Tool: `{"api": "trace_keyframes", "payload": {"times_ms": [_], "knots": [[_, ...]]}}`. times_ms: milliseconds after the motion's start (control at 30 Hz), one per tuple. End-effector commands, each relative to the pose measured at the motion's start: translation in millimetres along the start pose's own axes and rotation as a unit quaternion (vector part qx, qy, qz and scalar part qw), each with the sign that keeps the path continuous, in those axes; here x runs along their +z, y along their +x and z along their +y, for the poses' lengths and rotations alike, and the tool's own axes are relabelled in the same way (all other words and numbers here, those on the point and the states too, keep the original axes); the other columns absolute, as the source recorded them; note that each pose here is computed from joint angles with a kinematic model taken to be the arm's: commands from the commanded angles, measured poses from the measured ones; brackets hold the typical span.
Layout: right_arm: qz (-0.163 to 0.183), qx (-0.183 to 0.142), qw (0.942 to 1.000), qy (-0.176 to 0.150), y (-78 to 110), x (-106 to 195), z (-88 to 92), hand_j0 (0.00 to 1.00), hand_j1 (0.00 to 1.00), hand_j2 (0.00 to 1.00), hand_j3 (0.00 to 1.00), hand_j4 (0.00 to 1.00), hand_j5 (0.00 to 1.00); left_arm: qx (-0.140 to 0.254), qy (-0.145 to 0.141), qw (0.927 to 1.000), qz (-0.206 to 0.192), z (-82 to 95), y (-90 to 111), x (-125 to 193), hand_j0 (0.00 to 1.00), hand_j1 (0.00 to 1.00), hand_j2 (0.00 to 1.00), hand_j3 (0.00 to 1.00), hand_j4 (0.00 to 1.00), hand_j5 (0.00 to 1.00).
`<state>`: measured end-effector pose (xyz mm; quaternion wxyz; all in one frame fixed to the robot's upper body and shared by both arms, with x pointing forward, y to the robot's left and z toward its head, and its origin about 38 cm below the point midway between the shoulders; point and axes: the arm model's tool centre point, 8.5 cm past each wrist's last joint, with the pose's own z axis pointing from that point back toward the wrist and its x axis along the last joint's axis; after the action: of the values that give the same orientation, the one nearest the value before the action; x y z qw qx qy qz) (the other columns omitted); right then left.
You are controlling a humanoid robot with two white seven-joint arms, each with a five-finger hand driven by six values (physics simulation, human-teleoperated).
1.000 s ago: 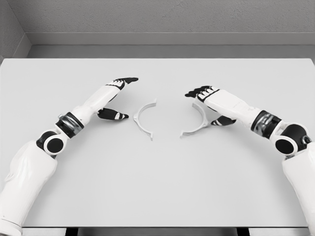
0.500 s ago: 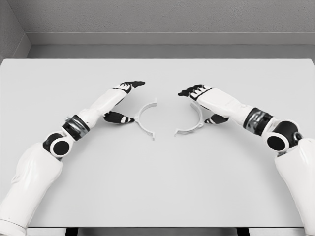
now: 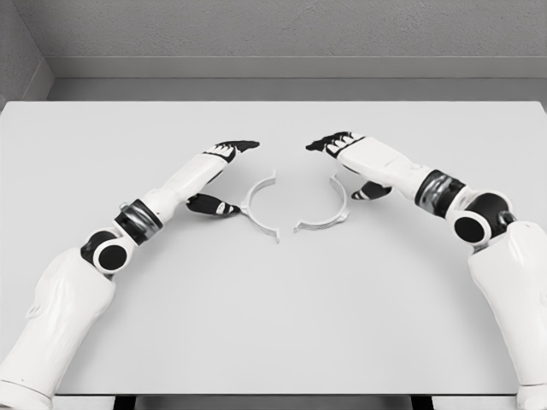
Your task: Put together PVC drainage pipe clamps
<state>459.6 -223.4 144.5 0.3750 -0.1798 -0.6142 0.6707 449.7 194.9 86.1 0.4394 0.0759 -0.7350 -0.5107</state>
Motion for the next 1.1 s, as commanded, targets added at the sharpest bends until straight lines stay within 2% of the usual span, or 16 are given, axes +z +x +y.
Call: {"api": "trace_keyframes", "payload": {"times_ms": [0,433,567,1067], "knots": [[0.002,-0.008,1.0,0.004,-0.2,-3.9,5.4,1.0,1.0,1.0,1.0,1.0,1.0,0.002,0.004,1.0,0.003,2.0,-1.9,1.5,1.0,1.0,1.0,1.0,1.0,1.0],[0.006,-0.012,0.9998,0.011,-2.6,-13.0,9.8,1.0,1.0,1.0,1.0,1.0,1.0,-0.002,0.007,0.9999,0.008,9.2,-6.3,3.0,1.0,1.0,1.0,1.0,1.0,1.0],[-0.001,-0.013,0.9999,0.008,2.9,-18.5,7.7,1.0,1.0,1.0,1.0,1.0,1.0,-0.005,0.004,0.9998,0.017,12.5,-13.2,8.5,1.0,1.0,1.0,1.0,1.0,1.0],[-0.017,-0.013,0.9998,0.004,20.5,-37.8,1.8,1.0,1.0,1.0,1.0,1.0,1.0,-0.006,0.006,0.9998,0.017,15.9,-13.8,6.3,1.0,1.0,1.0,1.0,1.0,1.0]]}}
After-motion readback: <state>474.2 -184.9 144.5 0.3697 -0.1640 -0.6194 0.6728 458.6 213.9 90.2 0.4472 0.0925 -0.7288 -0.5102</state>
